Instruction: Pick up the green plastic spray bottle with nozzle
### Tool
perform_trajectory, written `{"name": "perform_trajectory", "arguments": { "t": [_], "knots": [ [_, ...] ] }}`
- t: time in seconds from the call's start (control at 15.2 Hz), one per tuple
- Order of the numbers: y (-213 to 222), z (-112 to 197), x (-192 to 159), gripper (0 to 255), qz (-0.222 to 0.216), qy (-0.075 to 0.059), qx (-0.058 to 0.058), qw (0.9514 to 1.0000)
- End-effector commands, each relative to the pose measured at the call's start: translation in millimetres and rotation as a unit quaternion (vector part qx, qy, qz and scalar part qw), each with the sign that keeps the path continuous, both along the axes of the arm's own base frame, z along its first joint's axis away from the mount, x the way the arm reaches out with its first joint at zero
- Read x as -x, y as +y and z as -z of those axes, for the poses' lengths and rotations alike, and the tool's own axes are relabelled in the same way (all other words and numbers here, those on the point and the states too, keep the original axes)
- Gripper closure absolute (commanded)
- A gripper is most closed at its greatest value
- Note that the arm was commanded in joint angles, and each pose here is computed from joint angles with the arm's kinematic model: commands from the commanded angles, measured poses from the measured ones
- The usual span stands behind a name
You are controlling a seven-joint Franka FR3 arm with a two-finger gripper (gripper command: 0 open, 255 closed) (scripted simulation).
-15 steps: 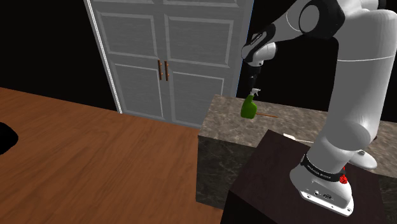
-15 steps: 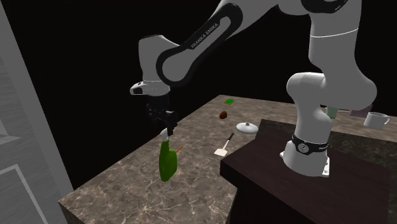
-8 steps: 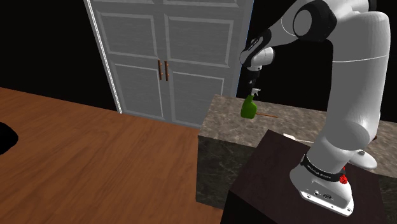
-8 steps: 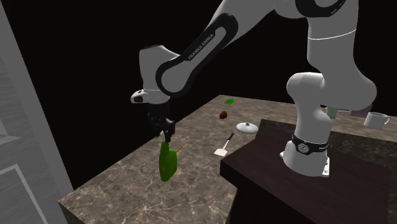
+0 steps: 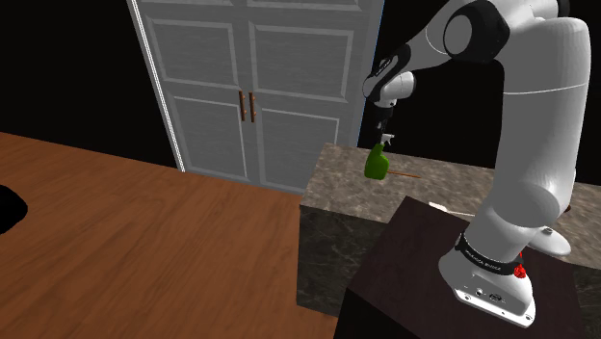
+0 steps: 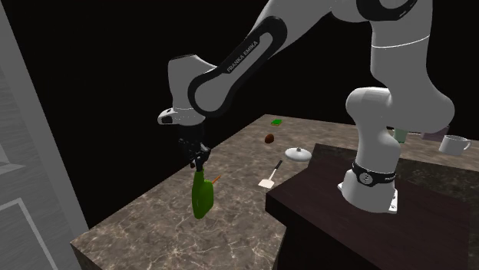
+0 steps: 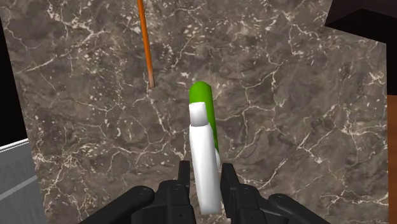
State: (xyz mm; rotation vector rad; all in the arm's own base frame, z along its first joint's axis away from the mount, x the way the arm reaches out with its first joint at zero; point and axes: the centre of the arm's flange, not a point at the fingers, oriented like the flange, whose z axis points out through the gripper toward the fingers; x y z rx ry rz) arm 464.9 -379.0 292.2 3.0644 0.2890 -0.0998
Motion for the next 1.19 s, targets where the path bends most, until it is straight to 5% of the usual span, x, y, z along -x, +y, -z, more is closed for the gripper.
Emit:
{"name": "perform_trajectory", "arguments": {
  "t": [0.0, 1.12],
  "knots": [
    [0.0, 0.4, 0.7, 255, 0.0, 0.001, 0.0, 1.0],
    [0.0, -79.7, 0.7, 255, 0.0, 0.001, 0.0, 1.0]
  ]
}}
